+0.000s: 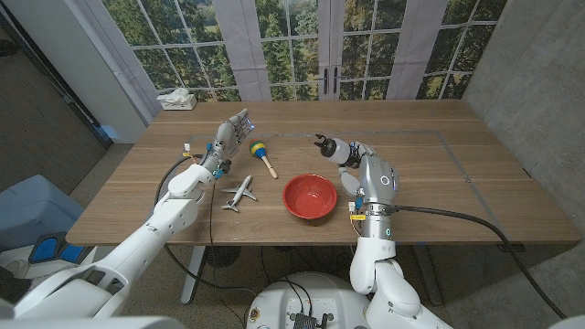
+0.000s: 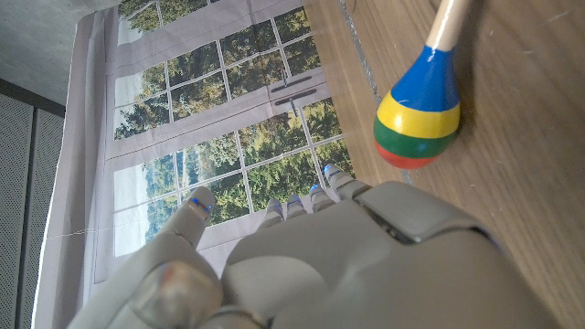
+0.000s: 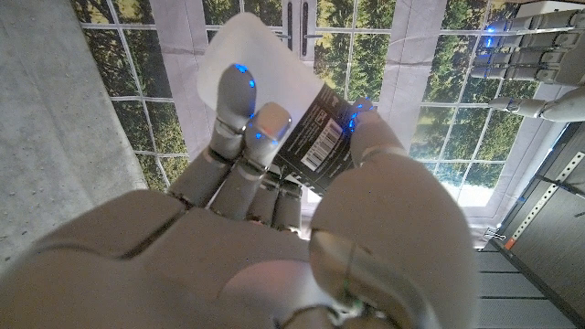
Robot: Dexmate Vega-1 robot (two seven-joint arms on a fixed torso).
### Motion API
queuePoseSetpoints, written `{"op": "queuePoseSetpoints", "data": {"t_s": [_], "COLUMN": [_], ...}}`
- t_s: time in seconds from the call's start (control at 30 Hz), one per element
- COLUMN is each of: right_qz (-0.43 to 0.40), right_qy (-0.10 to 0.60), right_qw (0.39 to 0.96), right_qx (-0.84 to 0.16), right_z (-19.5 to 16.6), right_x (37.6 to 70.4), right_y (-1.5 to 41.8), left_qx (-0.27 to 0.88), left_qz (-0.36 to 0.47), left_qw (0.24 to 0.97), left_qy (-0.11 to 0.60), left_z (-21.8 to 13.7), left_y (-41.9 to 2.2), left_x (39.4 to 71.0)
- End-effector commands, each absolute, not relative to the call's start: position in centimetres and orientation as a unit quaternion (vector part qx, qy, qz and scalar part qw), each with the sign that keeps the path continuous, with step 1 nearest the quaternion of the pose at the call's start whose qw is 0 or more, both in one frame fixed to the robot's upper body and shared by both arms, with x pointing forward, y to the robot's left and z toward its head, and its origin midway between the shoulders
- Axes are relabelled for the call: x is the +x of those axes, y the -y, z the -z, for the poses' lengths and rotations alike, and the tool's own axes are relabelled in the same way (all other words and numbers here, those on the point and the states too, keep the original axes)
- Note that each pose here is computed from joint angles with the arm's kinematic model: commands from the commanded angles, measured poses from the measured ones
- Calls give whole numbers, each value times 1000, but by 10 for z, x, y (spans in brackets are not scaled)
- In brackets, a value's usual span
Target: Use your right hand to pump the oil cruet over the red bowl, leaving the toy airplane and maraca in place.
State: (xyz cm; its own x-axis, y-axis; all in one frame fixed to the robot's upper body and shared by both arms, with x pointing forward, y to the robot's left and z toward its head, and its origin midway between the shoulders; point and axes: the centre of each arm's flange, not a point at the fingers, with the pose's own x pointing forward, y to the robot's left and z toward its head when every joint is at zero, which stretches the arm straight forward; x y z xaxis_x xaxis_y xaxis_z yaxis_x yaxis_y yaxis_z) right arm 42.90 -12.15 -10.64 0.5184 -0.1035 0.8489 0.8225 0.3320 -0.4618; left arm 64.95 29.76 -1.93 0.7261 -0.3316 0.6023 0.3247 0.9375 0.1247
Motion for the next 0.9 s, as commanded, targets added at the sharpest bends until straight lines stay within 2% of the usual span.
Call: {"op": "queuePoseSetpoints", "data": {"t_s": [0.03, 0.9], "right_qz": [342, 360], "right_qy": [394, 391], "right_qw": [669, 584], "right_qx": [-529, -613], "right_z": [105, 96], "right_x": [432, 431], "right_y": [127, 144], "left_qx": [8, 10], "left_qz": [179, 185], "left_qw": [929, 928], "left_qy": [324, 322], "left_z": [18, 18], "left_y": [-296, -295], "left_x": [650, 649]}}
